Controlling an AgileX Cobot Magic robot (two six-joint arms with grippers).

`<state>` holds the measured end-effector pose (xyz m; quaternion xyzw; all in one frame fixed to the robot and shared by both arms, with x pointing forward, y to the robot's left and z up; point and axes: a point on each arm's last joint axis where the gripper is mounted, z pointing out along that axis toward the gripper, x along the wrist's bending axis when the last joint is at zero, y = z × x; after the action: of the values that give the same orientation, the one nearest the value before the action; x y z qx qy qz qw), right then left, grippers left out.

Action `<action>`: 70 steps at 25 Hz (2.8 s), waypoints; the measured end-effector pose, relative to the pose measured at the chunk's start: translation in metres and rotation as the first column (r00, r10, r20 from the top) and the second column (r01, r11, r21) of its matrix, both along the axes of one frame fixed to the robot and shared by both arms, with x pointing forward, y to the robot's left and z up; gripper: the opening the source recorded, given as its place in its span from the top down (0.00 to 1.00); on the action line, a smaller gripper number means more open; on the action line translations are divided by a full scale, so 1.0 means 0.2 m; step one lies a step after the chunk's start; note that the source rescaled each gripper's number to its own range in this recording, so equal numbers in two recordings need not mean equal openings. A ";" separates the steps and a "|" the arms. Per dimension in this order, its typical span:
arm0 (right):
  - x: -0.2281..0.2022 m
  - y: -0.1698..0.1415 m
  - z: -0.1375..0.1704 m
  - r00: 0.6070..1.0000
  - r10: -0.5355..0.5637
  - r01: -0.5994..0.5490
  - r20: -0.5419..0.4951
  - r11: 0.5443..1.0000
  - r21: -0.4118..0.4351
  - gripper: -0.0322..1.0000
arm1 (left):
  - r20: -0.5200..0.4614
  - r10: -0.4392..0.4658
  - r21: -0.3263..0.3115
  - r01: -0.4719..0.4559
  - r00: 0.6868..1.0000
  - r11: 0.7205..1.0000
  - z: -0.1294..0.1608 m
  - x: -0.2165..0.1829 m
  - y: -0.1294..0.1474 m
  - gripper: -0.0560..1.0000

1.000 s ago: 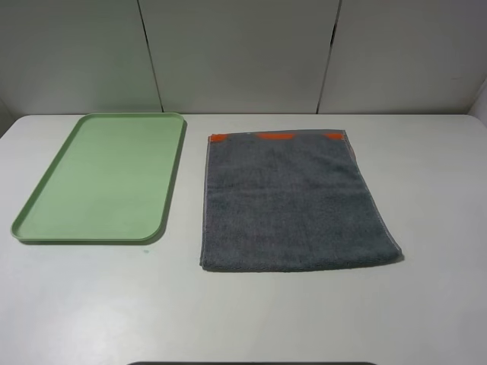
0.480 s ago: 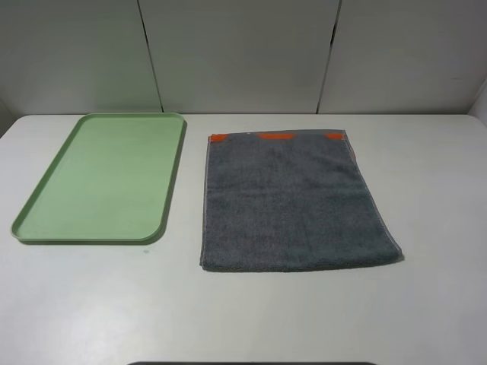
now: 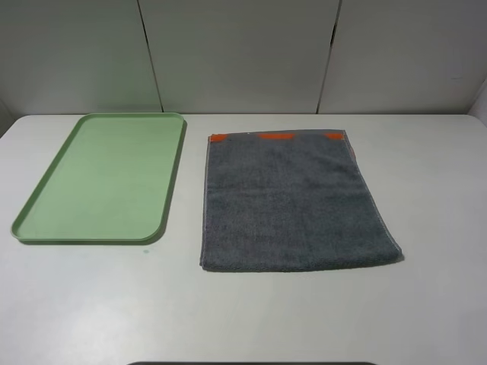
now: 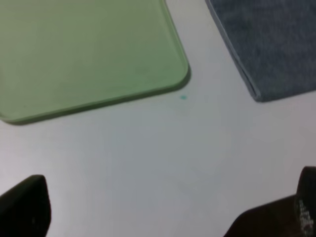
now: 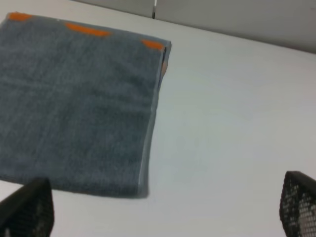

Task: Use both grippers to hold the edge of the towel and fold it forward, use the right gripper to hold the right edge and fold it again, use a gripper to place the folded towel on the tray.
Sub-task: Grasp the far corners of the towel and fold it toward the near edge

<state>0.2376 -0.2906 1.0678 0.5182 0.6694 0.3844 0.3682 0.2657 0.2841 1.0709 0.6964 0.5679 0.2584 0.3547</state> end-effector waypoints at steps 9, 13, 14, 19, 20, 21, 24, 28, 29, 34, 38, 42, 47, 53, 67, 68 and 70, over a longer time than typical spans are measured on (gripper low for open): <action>0.12 0.04 0.05 0.973 0.199 -0.208 -0.119 0.976 -0.066 0.00 | -0.116 -0.186 0.059 0.194 0.976 0.979 0.11 0.17 -0.05 0.02; 0.21 0.07 0.04 0.937 0.279 -0.308 -0.212 0.944 -0.117 0.00 | -0.172 -0.289 0.087 0.306 0.942 0.948 0.12 0.25 -0.08 0.02; 0.24 0.07 0.03 0.929 0.293 -0.328 -0.224 0.935 -0.137 0.00 | -0.191 -0.320 0.096 0.342 0.928 0.935 0.11 0.27 -0.10 0.02; 0.36 0.11 0.03 0.896 0.370 -0.428 -0.247 0.867 -0.255 0.00 | -0.283 -0.457 0.151 0.510 0.843 0.847 0.06 0.38 -0.16 0.02; 0.39 0.11 0.02 0.887 0.382 -0.446 -0.258 0.854 -0.268 0.00 | -0.306 -0.482 0.157 0.543 0.821 0.825 0.05 0.40 -0.17 0.02; 0.41 0.12 0.02 0.878 0.398 -0.465 -0.267 0.841 -0.276 0.00 | -0.328 -0.503 0.162 0.572 0.800 0.804 0.03 0.42 -0.19 0.02; 0.46 0.16 -0.01 0.846 0.436 -0.515 -0.306 0.817 -0.260 0.00 | -0.381 -0.555 0.168 0.646 0.739 0.745 -0.02 0.49 -0.24 0.02; 0.52 0.19 -0.03 0.808 0.477 -0.564 -0.345 0.795 -0.223 0.00 | -0.418 -0.634 0.187 0.744 0.651 0.641 -0.08 0.56 -0.32 0.02; 0.53 0.20 -0.04 0.799 0.483 -0.576 -0.358 0.785 -0.225 0.00 | -0.419 -0.650 0.194 0.762 0.634 0.618 -0.10 0.57 -0.34 0.02; 0.59 0.21 -0.09 0.728 0.541 -0.673 -0.422 0.680 -0.290 0.00 | -0.395 -0.729 0.271 0.829 0.559 0.488 -0.16 0.64 -0.46 0.02; 0.63 0.22 -0.12 0.662 0.586 -0.747 -0.467 0.568 -0.346 0.00 | -0.432 -0.717 0.358 0.834 0.547 0.420 -0.21 0.70 -0.48 0.03; 0.68 0.23 -0.16 0.618 0.603 -0.785 -0.505 0.504 -0.359 0.00 | -0.446 -0.705 0.409 0.826 0.552 0.388 -0.26 0.77 -0.49 0.03; 0.76 0.25 -0.22 0.595 0.596 -0.802 -0.539 0.483 -0.350 0.00 | -0.463 -0.696 0.435 0.825 0.549 0.361 -0.33 0.84 -0.52 0.03; 0.85 0.26 -0.30 0.573 0.578 -0.817 -0.581 0.459 -0.350 0.00 | -0.482 -0.706 0.454 0.837 0.519 0.305 -0.41 0.90 -0.55 0.03; 0.96 0.26 -0.41 0.560 0.541 -0.826 -0.628 0.421 -0.374 0.00 | -0.531 -0.727 0.458 0.870 0.434 0.185 -0.67 1.03 -0.63 0.03; 0.96 0.26 -0.41 0.558 0.540 -0.827 -0.630 0.421 -0.373 0.00 | -0.527 -0.732 0.465 0.867 0.432 0.177 -0.67 1.03 -0.63 0.03; 0.97 0.26 -0.42 0.555 0.539 -0.829 -0.633 0.419 -0.370 0.00 | -0.518 -0.744 0.482 0.863 0.421 0.152 -0.67 1.04 -0.64 0.03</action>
<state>0.4312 -0.2386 0.9840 0.0992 0.9718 0.1305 0.1697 0.4736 0.1565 0.9363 0.9813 -0.0110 0.1644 0.0991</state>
